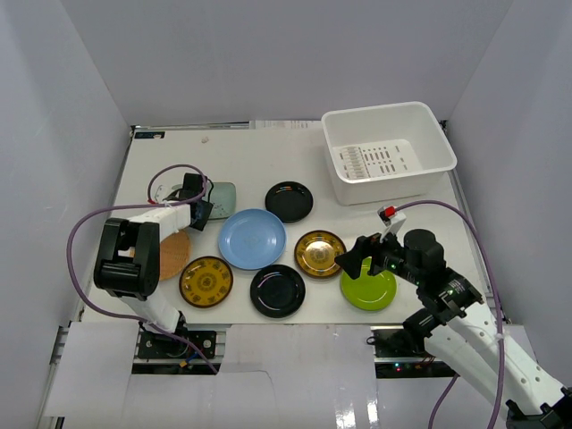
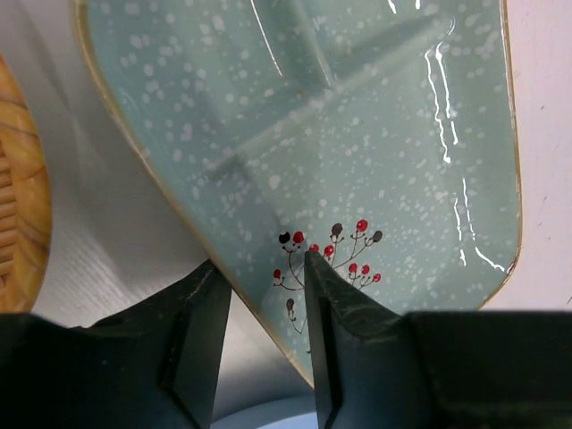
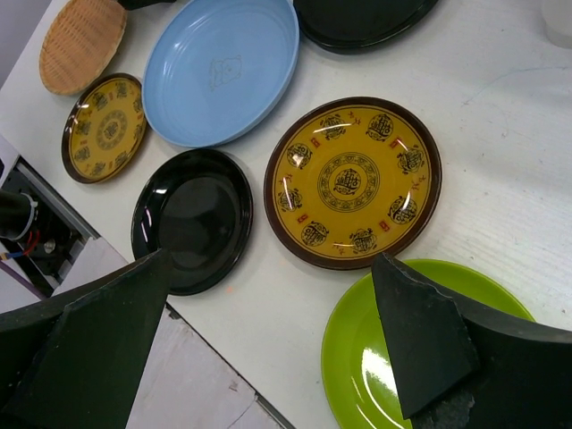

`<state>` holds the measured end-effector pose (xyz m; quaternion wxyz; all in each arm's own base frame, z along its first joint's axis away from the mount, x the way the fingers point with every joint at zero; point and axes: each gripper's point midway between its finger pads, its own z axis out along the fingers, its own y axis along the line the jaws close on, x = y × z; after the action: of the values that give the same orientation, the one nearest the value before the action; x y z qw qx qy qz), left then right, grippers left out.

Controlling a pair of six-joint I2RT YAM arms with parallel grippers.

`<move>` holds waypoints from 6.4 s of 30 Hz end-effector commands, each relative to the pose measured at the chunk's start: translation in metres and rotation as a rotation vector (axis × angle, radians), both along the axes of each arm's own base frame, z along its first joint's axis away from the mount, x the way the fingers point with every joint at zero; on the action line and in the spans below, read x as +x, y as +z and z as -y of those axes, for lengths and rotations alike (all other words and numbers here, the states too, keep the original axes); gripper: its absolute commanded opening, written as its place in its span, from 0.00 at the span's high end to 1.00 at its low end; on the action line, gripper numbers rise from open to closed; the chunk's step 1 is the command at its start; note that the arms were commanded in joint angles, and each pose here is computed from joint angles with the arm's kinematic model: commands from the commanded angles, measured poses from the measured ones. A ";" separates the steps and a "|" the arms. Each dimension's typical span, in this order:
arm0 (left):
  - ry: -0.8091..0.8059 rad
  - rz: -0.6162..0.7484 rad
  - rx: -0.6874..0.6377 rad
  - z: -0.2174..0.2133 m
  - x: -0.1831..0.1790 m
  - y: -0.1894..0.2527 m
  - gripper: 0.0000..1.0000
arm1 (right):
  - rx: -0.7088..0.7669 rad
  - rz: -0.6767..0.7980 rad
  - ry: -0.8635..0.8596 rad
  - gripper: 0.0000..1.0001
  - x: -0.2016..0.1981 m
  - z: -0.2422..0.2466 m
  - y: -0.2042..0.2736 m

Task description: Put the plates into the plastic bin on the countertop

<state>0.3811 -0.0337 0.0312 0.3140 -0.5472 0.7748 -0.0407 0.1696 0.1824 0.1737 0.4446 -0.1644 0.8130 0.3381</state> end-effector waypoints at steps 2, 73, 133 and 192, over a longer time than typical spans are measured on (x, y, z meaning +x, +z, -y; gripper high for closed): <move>0.042 0.053 0.004 -0.006 0.013 0.002 0.56 | 0.009 0.036 0.032 0.02 0.002 -0.006 0.008; -0.888 1.152 -0.347 0.422 0.149 0.346 1.00 | 0.129 -0.133 0.001 0.88 -0.019 -0.009 -0.014; -0.960 0.952 -0.634 0.469 0.150 0.195 0.62 | 0.084 0.278 -0.523 0.68 0.019 0.096 0.129; -0.986 0.116 -0.062 0.109 -0.216 0.109 0.28 | -0.168 -0.224 -0.188 0.46 0.126 -0.183 -0.104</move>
<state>0.1832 -0.1238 0.1416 0.3233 -0.1878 0.9065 -0.1960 0.2812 0.3501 0.0543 0.3419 -0.1037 0.9057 0.2283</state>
